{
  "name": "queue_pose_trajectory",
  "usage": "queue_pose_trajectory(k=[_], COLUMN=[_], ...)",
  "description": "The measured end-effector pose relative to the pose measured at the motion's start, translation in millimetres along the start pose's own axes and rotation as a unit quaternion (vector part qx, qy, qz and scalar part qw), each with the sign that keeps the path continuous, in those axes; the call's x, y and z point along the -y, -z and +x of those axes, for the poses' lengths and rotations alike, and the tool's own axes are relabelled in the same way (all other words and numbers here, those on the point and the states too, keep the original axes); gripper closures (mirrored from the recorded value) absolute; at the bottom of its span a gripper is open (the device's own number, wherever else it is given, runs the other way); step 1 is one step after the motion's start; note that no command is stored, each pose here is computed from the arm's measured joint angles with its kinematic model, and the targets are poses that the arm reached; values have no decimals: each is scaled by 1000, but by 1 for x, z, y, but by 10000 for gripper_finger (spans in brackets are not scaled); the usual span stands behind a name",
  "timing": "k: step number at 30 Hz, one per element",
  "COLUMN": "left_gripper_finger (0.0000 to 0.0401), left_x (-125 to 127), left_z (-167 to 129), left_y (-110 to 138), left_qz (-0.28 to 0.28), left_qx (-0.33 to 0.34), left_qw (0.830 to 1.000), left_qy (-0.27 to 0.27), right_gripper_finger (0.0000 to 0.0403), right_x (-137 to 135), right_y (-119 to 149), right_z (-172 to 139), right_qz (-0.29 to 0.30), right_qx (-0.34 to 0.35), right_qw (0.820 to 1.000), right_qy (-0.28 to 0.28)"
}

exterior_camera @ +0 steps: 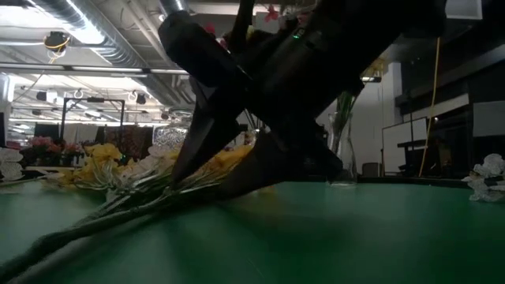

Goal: Sort flowers into vase by color
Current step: Put the right yellow flower into the right transparent vase

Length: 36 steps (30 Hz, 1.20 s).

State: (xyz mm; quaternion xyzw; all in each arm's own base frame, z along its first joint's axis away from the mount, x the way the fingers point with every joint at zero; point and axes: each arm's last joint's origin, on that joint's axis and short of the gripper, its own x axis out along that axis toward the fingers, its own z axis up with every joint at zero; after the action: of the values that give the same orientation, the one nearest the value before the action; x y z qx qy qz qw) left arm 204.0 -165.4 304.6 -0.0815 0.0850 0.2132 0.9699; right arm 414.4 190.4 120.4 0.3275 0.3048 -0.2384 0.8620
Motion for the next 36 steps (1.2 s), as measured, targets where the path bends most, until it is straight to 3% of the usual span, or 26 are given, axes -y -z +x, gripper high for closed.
queue_pose_trajectory(k=[36], left_gripper_finger=[248], left_x=[1], left_z=[-1], left_y=[1], left_qz=[8], left_qx=[-12], left_qw=[1000], left_qy=[17], right_gripper_finger=[185], right_x=[-4], right_y=[1], right_z=[-2], right_qz=[10], right_qx=[-40], right_qw=[999], right_qy=[-24])
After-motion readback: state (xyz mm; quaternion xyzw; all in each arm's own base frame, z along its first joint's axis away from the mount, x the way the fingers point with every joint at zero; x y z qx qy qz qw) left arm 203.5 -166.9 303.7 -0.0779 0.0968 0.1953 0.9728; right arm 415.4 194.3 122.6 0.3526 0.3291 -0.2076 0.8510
